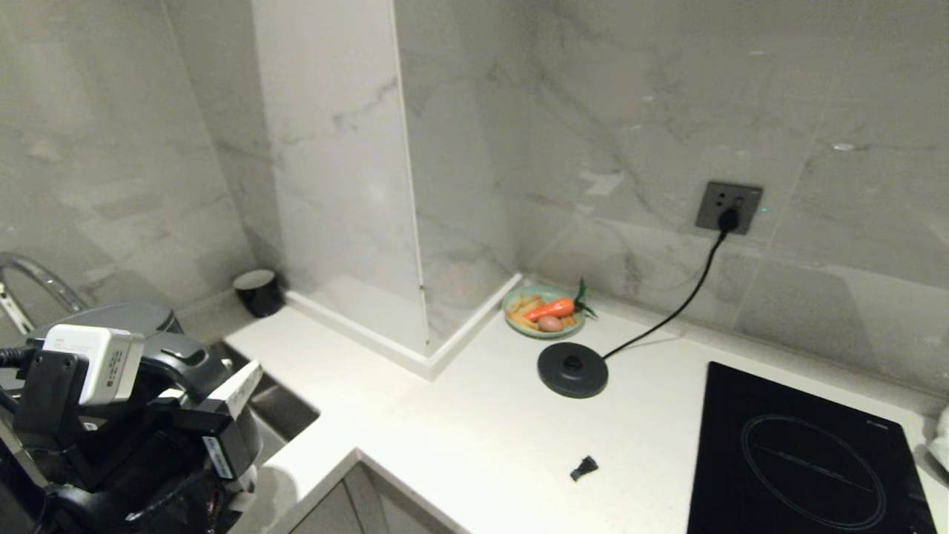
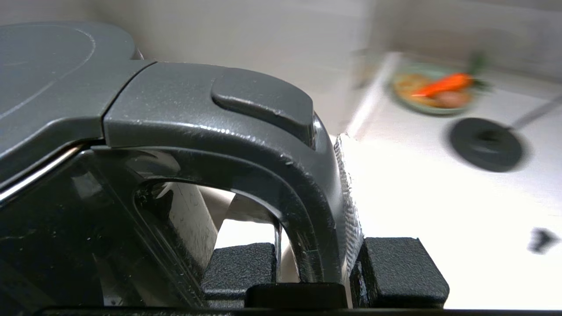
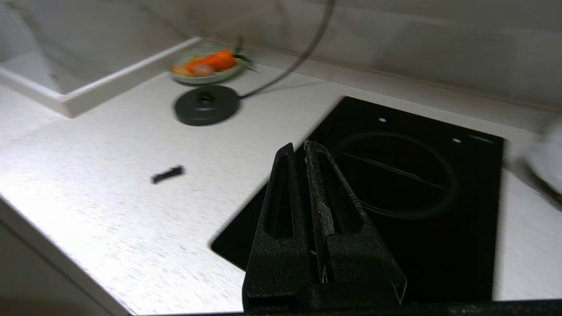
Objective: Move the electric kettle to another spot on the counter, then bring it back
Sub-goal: Place it by the sink
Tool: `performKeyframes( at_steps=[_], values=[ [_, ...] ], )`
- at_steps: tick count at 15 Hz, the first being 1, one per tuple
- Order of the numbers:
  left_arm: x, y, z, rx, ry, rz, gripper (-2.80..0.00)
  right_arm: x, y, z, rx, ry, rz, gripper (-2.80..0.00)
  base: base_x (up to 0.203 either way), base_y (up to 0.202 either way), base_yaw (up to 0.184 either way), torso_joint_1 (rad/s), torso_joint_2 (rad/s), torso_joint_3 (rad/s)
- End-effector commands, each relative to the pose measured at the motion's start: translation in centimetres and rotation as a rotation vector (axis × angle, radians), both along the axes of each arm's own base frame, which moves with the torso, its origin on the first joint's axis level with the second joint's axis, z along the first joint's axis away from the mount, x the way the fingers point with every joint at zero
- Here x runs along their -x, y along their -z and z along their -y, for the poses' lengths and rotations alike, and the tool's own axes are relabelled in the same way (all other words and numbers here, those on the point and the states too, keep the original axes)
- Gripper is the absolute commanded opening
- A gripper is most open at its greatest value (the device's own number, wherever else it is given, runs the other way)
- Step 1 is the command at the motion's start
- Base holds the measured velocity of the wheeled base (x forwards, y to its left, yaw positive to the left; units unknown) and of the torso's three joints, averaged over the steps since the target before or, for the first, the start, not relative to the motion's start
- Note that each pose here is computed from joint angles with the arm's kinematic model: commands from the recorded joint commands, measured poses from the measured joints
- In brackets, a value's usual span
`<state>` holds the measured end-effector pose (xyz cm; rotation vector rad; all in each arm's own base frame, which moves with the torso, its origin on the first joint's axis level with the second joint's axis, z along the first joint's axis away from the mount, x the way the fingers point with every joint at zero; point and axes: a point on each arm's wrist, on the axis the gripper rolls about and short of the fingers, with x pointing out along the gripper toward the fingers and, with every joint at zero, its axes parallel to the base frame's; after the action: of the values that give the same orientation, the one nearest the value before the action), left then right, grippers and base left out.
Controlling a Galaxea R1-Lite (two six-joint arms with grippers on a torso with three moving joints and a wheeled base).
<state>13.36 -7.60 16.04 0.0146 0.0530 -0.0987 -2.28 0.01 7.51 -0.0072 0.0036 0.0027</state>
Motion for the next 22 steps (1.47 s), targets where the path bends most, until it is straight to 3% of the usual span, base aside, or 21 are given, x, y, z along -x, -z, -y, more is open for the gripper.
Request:
performKeyframes(
  at_steps=[1,10,14,19,22],
  values=[
    [0.0,-0.1,0.0,0.004,-0.003,0.006,-2.8,0.0,0.0,0.0,0.0,0.0,0.001,-2.8,-0.003,-0.013,0.175,0.0,0.0,0.0],
    [-0.1,0.0,0.0,0.002,-0.006,0.003,-2.8,0.0,0.0,0.0,0.0,0.0,-0.001,-2.8,-0.002,-0.008,0.172,0.002,0.0,0.003],
    [-0.2,0.1,-0.1,0.0,-0.021,-0.002,-2.8,0.0,0.0,0.0,0.0,0.0,0.001,-2.8,0.0,-0.004,0.04,0.001,0.0,0.0],
    [-2.6,0.9,-2.0,0.019,-0.176,-0.052,-2.8,0.0,0.0,0.0,-0.001,0.0,0.001,-2.8,0.0,0.0,0.0,0.0,0.0,0.0],
    [-4.0,1.4,-4.2,0.045,-0.153,-0.092,-2.8,0.0,0.0,0.0,0.0,0.0,0.001,-2.8,0.0,0.0,0.0,0.0,0.0,0.0]
  ],
)
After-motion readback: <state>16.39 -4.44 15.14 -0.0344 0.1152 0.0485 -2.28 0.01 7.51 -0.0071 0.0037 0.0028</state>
